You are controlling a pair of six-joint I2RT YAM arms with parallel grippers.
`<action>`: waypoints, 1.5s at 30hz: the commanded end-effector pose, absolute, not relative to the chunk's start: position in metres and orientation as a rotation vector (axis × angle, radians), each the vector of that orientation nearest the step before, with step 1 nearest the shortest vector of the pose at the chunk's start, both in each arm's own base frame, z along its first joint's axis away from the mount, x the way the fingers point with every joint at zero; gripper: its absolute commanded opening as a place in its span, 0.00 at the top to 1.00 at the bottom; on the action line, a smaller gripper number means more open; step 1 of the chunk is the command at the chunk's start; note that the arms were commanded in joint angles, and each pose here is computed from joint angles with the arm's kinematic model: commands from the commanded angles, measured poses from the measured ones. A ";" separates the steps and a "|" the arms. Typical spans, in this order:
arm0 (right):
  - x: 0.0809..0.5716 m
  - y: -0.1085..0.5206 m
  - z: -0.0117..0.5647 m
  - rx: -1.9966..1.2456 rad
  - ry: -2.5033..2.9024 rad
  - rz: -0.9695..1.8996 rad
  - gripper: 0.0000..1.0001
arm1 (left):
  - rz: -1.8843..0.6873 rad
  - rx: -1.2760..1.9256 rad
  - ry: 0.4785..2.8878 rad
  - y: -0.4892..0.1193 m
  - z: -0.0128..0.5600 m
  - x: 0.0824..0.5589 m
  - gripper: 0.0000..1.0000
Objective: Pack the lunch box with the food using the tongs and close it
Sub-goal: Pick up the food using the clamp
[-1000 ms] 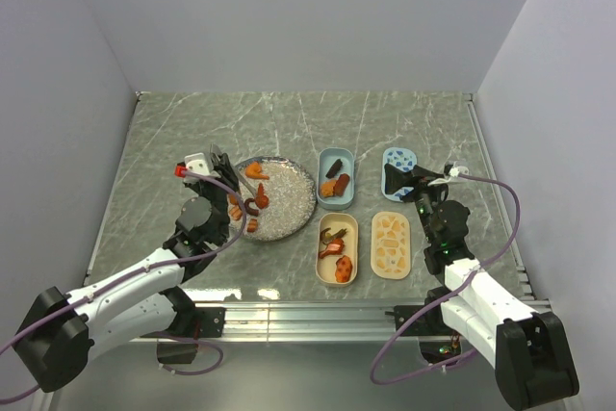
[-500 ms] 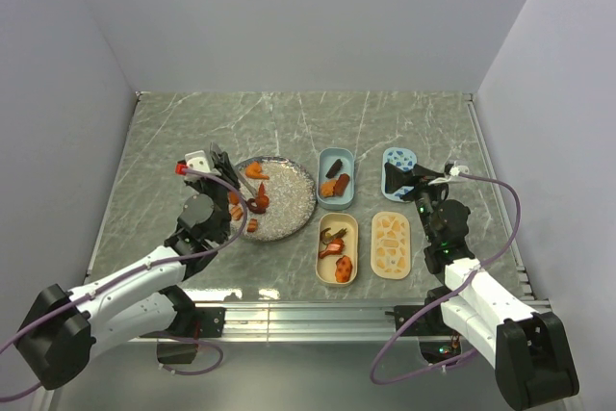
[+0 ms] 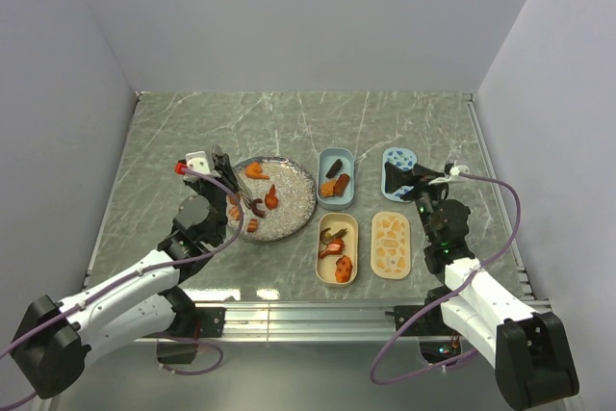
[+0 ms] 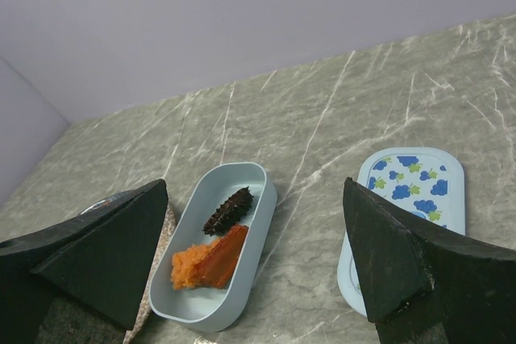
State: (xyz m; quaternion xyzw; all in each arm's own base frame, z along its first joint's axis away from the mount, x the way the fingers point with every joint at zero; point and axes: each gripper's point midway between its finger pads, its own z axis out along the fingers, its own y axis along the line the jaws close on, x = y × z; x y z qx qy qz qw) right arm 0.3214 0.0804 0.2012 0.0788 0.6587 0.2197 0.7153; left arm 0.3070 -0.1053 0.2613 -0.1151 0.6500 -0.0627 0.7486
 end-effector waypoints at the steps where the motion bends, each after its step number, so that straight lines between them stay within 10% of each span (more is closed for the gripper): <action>1: 0.324 0.084 0.229 0.155 1.386 0.503 0.04 | -0.210 -0.240 1.348 -0.111 0.300 0.304 0.90; 27: 0.326 0.084 0.230 0.156 1.384 0.502 0.04 | -0.213 -0.234 1.438 -0.121 0.272 0.310 0.62; 45: 0.327 0.084 0.229 0.158 1.390 0.503 0.04 | -0.215 -0.259 1.368 -0.108 0.287 0.297 0.61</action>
